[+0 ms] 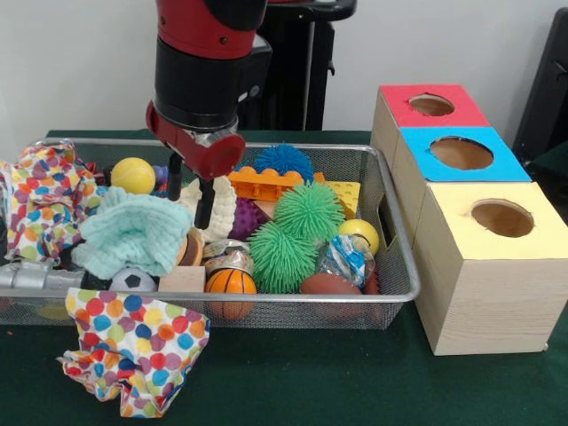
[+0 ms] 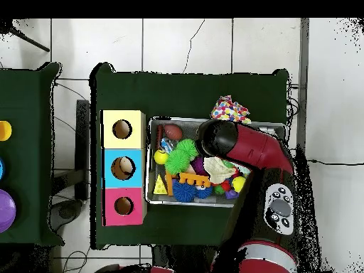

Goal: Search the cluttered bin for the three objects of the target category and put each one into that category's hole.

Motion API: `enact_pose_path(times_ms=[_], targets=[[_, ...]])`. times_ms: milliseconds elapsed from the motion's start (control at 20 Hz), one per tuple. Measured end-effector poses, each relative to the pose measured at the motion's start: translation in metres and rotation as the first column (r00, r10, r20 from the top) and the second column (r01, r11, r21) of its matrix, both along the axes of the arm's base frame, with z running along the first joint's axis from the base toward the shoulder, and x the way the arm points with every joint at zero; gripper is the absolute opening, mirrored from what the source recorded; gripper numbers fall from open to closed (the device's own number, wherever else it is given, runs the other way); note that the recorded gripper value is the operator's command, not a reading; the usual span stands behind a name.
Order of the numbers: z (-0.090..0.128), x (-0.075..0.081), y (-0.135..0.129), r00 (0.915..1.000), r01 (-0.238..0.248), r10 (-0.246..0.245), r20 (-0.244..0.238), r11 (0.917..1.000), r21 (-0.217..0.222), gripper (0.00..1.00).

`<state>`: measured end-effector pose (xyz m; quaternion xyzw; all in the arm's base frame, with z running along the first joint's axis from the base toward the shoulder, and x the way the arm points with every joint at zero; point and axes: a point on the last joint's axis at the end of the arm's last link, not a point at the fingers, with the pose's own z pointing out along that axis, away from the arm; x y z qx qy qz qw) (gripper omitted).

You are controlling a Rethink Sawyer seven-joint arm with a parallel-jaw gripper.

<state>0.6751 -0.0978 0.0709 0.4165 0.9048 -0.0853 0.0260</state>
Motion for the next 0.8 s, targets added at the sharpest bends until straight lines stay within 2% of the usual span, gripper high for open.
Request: enact_pose_path(times_ms=[500, 800], targets=[[-0.027, 0.000, 0.020, 0.9990, -0.041, 0.042, 0.018, 0.9990, -0.014, 1.00], [-0.039, -0.008, 0.027, 0.9984, -0.056, 0.056, -0.009, 0.9981, -0.025, 1.00]])
